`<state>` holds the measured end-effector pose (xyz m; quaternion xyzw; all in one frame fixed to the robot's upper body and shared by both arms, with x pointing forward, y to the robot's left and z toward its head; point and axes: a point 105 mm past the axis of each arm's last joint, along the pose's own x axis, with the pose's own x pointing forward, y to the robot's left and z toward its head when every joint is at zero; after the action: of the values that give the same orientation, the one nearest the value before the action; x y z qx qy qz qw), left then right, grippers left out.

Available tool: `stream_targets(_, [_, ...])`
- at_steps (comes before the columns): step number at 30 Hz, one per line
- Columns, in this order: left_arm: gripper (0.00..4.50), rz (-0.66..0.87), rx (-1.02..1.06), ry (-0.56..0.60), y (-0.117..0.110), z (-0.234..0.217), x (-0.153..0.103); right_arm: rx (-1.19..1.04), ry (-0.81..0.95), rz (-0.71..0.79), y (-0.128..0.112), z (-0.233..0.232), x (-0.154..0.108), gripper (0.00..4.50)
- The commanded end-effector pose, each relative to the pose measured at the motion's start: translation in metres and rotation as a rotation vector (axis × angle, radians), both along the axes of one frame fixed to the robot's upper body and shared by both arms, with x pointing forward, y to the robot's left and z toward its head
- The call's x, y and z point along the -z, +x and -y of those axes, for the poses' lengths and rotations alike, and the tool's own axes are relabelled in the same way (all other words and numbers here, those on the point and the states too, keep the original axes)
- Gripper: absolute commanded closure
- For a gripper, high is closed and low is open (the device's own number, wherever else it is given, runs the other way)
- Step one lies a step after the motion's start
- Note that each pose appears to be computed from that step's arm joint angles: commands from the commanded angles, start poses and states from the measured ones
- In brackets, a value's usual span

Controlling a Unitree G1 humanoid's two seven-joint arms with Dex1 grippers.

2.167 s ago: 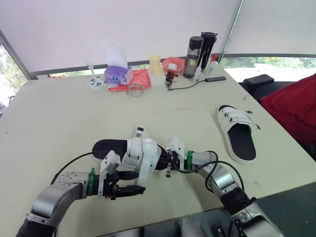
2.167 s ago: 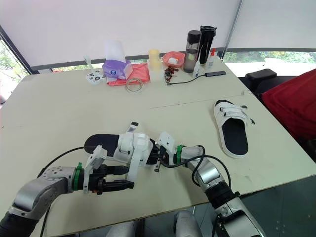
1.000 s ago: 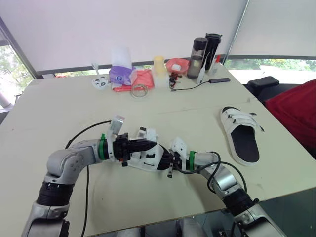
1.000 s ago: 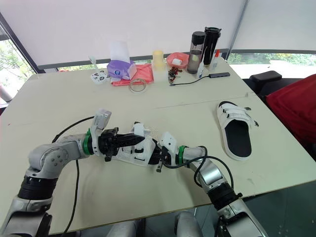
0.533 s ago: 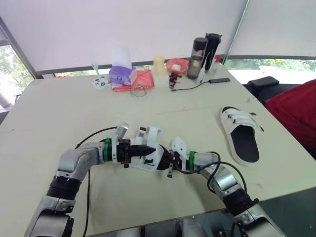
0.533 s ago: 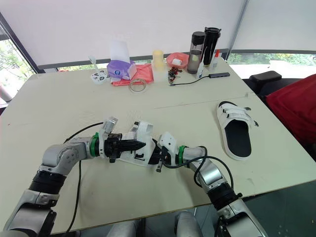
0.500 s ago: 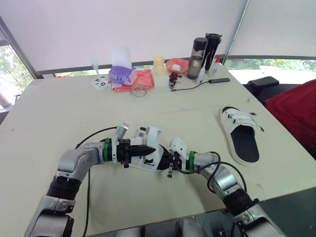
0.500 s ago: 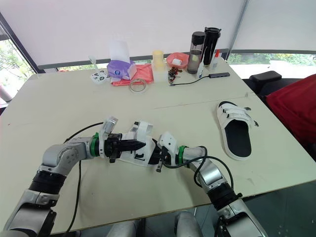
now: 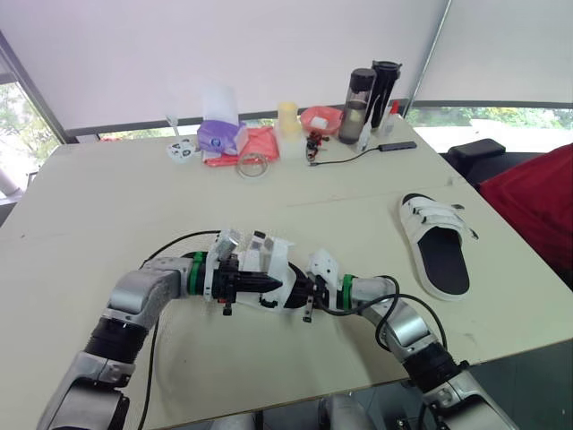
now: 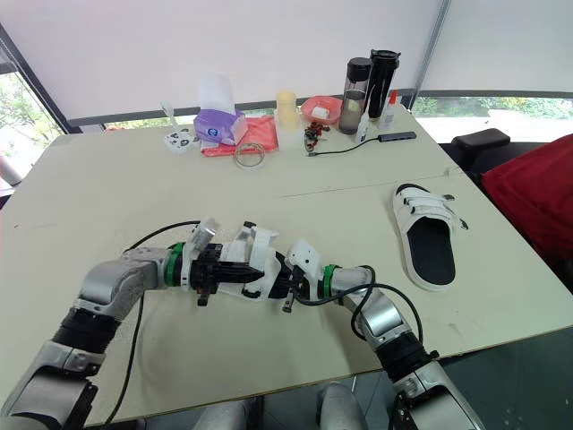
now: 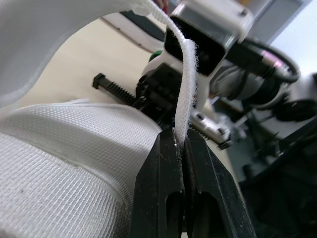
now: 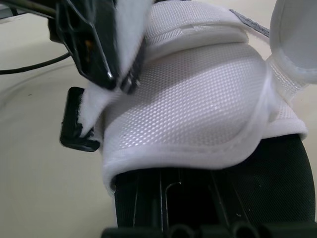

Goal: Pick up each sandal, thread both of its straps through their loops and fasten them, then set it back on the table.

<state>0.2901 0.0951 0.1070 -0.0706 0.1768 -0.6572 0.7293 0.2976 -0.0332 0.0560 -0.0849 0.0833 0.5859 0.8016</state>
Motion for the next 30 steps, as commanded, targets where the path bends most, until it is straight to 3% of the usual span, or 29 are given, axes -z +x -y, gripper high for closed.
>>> stream_targets(1, [4.44,0.035,-0.012,0.038,0.004,-0.002,0.006,0.109,-0.194,-0.207,-0.01,0.026,0.067,4.5])
stream_targets(6, [4.44,0.047,0.02,0.035,0.001,-0.001,0.005,0.108,-0.195,-0.208,-0.011,0.026,0.067,4.5])
stream_targets(11, [4.44,0.014,0.124,0.098,-0.02,-0.012,0.012,0.109,-0.198,-0.206,-0.011,0.027,0.067,4.5])
stream_targets(19, [4.44,0.044,0.08,0.137,-0.019,-0.016,0.024,0.102,-0.202,-0.204,-0.011,0.026,0.068,4.5])
stream_targets(24, [4.44,0.124,0.015,0.17,-0.007,-0.01,0.026,0.099,-0.203,-0.203,-0.011,0.025,0.068,4.5])
stream_targets(30, [4.44,0.136,0.125,0.198,-0.022,-0.01,0.027,0.104,-0.203,-0.201,-0.008,0.026,0.068,4.5])
